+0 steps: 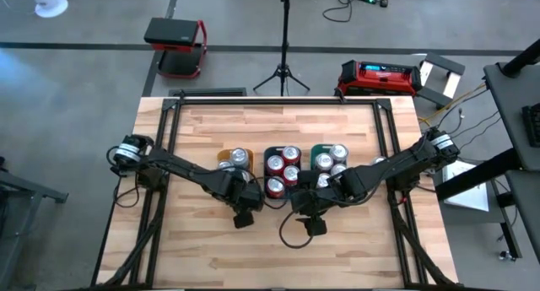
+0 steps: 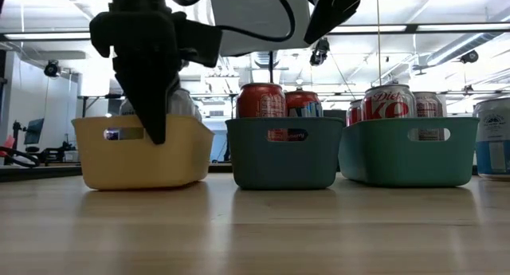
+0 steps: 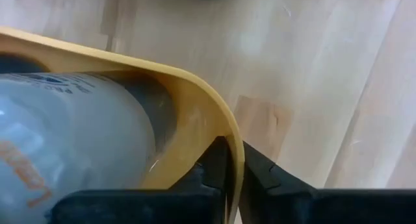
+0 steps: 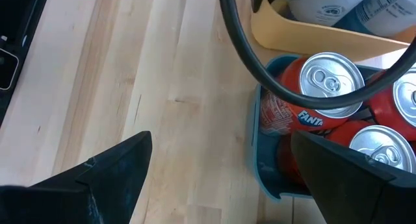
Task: Sort soda cans
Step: Adjust the yellow bin
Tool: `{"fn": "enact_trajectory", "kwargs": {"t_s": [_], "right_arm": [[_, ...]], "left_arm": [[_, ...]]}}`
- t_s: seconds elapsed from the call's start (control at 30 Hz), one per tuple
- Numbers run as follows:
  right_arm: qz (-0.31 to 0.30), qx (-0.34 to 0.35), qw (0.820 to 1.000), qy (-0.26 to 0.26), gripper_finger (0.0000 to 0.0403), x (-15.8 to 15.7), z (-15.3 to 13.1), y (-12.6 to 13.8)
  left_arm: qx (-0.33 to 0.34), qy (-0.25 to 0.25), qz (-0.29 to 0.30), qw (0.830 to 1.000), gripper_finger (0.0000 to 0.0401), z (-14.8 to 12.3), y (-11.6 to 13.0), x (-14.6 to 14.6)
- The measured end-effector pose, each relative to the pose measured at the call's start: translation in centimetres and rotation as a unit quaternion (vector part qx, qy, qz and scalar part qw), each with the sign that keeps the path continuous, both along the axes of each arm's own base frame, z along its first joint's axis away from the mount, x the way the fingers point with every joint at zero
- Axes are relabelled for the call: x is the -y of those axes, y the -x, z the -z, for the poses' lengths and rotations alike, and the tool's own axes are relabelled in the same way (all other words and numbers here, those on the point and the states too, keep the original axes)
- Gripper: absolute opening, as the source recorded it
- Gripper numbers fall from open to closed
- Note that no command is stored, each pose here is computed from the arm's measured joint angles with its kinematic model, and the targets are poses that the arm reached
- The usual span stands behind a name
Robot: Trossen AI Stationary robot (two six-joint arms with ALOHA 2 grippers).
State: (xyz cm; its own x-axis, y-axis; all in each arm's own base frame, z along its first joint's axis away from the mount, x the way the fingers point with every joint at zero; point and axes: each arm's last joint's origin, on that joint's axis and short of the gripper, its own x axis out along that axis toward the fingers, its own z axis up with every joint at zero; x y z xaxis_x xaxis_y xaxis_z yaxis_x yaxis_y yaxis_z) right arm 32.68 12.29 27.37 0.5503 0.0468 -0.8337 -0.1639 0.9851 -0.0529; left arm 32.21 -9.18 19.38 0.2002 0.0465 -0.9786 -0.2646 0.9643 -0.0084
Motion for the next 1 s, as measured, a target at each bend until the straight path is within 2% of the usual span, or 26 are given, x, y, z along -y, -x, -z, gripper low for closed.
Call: {"fn": "enact_trajectory", "kwargs": {"t_s": [0.43, 0.8, 1.0], "right_arm": [[0.0, 0.0, 1.0, 0.0, 0.0364, 0.0, 0.0, 0.0], [0.0, 0.0, 1.0, -0.001, 0.0364, -0.01, -0.01, 0.01], [0.001, 0.0, 1.0, -0.001, 0.0364, 0.0, -0.01, 0.0]], "left_arm": [[-0.004, -0.009, 0.039, 0.999, 0.0002, -0.24, 0.01, 0.1], [-0.006, -0.016, 0.021, 1.0, 0.0084, -0.28, 0.13, -0.01], [-0.014, -0.034, 0.011, 0.999, 0.0108, -0.27, 0.35, -0.22]]}}
